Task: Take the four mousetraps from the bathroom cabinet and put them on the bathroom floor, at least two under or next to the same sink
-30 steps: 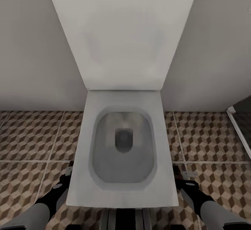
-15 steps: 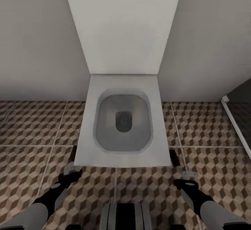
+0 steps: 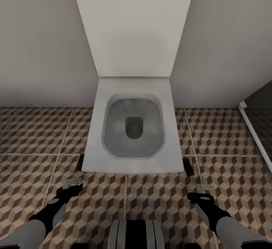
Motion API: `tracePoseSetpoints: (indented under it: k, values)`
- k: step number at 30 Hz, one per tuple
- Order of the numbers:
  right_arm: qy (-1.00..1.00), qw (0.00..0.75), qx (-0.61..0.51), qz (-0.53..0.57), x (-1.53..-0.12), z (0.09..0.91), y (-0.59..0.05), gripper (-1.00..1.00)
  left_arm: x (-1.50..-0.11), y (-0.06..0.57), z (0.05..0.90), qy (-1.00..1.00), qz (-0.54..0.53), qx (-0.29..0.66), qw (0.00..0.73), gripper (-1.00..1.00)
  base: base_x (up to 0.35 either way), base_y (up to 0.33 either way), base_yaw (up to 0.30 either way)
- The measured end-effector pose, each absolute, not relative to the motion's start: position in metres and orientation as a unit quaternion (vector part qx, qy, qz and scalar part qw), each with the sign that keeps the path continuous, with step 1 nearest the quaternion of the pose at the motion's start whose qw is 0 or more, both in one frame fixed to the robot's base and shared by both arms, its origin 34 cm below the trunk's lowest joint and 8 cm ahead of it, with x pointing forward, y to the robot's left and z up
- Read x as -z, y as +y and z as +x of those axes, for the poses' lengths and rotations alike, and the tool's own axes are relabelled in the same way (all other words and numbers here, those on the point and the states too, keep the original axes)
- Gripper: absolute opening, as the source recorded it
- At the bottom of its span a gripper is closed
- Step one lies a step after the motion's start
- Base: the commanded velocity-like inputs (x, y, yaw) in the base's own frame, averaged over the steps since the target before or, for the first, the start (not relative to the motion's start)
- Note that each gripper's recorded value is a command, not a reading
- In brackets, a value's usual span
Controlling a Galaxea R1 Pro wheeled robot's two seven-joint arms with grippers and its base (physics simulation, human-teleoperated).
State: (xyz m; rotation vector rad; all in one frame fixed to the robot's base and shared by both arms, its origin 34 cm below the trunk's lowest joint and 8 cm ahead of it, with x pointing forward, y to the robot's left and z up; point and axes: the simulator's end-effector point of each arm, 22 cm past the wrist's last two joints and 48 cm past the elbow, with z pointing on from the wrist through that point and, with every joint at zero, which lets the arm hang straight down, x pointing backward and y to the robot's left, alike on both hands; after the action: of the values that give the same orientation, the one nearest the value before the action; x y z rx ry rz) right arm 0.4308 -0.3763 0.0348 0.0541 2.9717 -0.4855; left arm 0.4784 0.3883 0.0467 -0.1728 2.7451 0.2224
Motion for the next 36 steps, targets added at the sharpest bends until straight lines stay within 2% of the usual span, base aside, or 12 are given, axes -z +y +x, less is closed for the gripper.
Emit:
tracePoseSetpoints:
  k: [8, 36]
  values:
    - [0.985, 0.065, 0.161, 0.018, -0.0346, 0.4311, -0.376, 1.0, -0.047, 0.3915, 0.4784, 0.976, -0.063, -0.08, 0.19, 1.0, -0.135, 0.0, 0.0]
    - [0.983, 0.084, 0.16, 0.018, -0.036, 0.4405, -0.375, 1.0, -0.047, 0.3908, 0.4785, 0.977, -0.062, -0.079, 0.19, 1.0, -0.319, 0.0, 0.0]
